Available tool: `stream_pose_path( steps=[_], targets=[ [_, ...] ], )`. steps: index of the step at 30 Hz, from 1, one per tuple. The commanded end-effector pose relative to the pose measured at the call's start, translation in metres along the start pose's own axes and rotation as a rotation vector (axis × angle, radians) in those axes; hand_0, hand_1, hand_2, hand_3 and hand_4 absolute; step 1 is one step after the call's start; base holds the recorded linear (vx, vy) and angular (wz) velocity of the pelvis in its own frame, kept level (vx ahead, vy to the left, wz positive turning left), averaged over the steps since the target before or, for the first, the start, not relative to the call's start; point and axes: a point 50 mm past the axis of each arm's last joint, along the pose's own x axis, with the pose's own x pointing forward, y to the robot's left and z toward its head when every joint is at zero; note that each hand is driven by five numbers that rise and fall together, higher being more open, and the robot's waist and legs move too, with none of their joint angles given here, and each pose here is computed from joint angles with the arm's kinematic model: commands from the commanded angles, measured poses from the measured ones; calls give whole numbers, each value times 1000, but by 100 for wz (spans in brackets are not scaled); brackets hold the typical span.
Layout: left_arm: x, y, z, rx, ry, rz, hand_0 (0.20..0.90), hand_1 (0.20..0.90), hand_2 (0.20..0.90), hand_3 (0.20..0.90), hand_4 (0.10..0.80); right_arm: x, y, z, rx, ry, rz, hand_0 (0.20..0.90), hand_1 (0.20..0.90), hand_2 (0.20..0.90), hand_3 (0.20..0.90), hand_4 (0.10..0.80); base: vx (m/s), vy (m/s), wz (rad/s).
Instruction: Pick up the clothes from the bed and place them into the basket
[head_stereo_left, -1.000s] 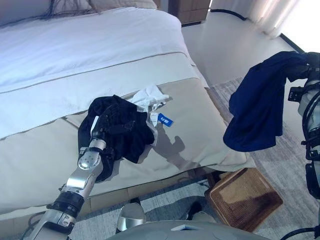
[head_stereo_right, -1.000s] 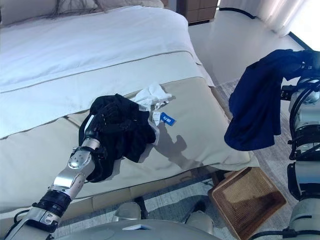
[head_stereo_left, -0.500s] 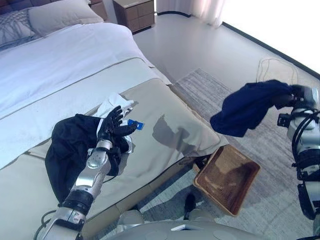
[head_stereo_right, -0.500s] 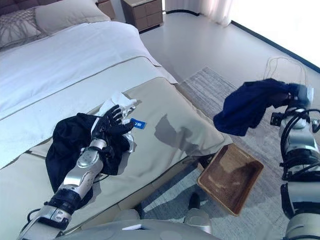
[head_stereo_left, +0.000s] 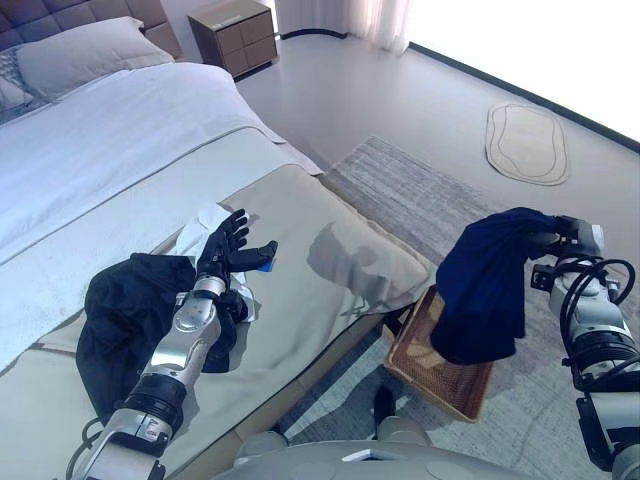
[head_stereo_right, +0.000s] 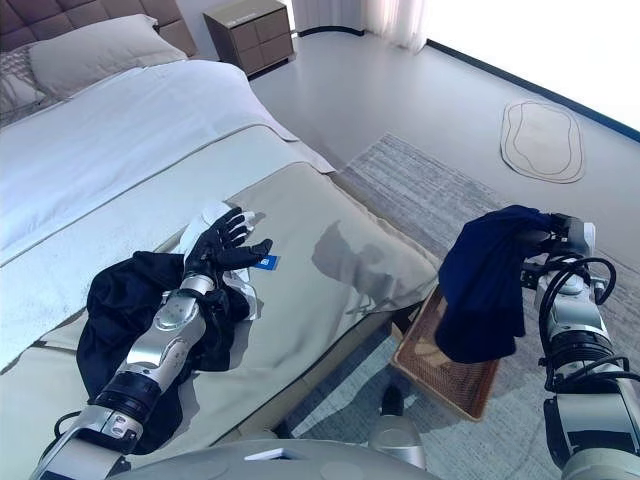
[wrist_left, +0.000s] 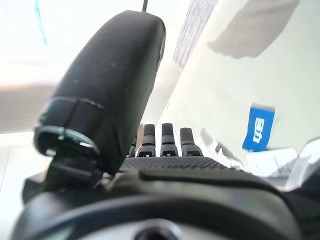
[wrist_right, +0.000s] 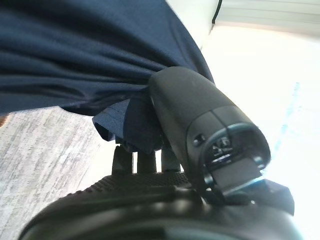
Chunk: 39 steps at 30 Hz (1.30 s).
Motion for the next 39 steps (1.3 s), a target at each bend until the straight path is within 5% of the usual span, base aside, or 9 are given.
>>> stream_pose_path(
  steps=[1, 29, 30, 31, 39],
  targets=[
    [7, -7, 32, 105, -153, -97, 900, 900, 900, 900, 800, 7, -18, 51, -26, -190, -59, 300, 300, 300, 200, 100, -56, -62, -8],
    [2, -20, 18, 70, -112, -181, 900, 900, 900, 900, 800, -1, -59, -5, -111, -75, -100, 300, 300, 300, 200, 100, -14, -9, -8],
    [2, -21, 17, 71, -111, -183, 900, 900, 900, 900, 800, -1, -60, -6, -114, -65, -101, 705, 705, 705, 672, 572, 0, 0, 0],
    [2, -22, 17, 71, -110, -184, 900, 900, 900, 900, 800, 0, -62, -7, -121, -56, -99, 900, 900, 900, 900, 800, 0, 0, 0],
    [0, -19, 17, 71, -110, -178, 900, 900, 900, 900, 800, 0, -66, -13, -152, -9, -131, 900, 900, 900, 900, 800, 0, 0, 0]
  ],
)
